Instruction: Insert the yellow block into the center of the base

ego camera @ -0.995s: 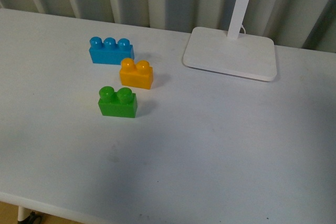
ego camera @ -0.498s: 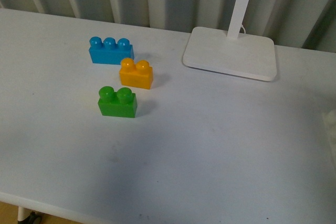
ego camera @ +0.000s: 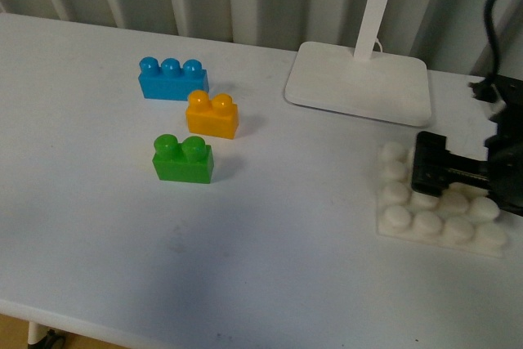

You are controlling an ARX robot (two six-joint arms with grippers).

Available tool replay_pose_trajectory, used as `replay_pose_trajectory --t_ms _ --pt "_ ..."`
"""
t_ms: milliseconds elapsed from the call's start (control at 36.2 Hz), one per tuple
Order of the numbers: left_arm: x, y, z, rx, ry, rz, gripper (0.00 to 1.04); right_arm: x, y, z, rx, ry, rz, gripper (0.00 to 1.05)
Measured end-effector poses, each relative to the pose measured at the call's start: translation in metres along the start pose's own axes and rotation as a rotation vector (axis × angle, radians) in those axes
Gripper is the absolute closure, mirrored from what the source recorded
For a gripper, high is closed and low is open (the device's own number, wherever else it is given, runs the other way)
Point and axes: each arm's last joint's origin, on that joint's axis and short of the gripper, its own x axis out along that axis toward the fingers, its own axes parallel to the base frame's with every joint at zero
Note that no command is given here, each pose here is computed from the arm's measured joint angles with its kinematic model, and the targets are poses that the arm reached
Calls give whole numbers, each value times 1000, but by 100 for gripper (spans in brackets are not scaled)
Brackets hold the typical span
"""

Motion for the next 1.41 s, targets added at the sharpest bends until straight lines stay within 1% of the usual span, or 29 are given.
replay_pose_trajectory --t_ms 276,470,636,774,940,1134,1327,1355,1410 --pt "0 0 0 0 0 0 6 11 52 3 7 3 30 9" --pt "0 0 0 0 0 0 6 17 80 7 13 0 48 9" --pt "0 0 0 0 0 0 6 20 96 8 13 -4 74 9" --pt "0 0 0 0 0 0 6 21 102 9 19 -11 98 9" --pt "0 0 0 0 0 0 6 17 96 15 46 -22 122 9" --pt "0 0 0 0 0 0 6 -19 74 33 77 -140 164 9" --pt "0 0 0 0 0 0 6 -66 39 46 95 -286 174 9" --pt "0 0 0 0 0 0 6 -80 27 46 99 -326 174 9" --pt "0 0 0 0 0 0 6 -94 15 45 104 -361 174 9"
